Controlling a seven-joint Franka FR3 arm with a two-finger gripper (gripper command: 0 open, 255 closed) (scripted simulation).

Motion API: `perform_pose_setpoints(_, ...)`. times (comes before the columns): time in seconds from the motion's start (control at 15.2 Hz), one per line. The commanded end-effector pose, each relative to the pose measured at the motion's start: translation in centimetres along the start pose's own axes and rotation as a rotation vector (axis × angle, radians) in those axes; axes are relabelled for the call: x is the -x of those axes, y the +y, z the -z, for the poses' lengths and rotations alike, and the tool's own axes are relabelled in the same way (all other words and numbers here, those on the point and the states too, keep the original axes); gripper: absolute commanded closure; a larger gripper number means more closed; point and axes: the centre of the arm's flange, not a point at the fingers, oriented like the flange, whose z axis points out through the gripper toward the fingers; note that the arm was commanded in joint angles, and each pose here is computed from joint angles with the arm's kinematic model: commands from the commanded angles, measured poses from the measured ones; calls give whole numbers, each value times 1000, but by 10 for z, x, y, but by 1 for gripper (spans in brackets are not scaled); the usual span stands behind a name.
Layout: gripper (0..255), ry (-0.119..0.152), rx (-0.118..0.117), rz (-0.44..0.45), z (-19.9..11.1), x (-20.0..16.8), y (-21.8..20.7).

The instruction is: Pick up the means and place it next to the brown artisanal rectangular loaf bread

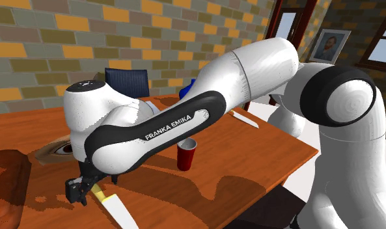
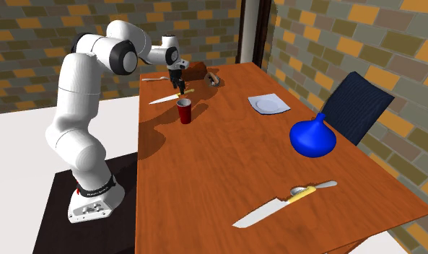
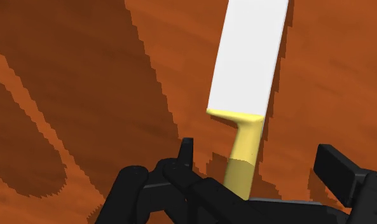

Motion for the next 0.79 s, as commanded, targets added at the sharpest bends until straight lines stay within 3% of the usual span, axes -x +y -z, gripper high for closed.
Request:
perform_pose_setpoints(0.0,0,0,0,0,13,0,0)
perform_pose_setpoints(0.2,0,0,0,0,50,0,0)
perform_pose_setpoints(0.73,0,0,0,0,50,0,0)
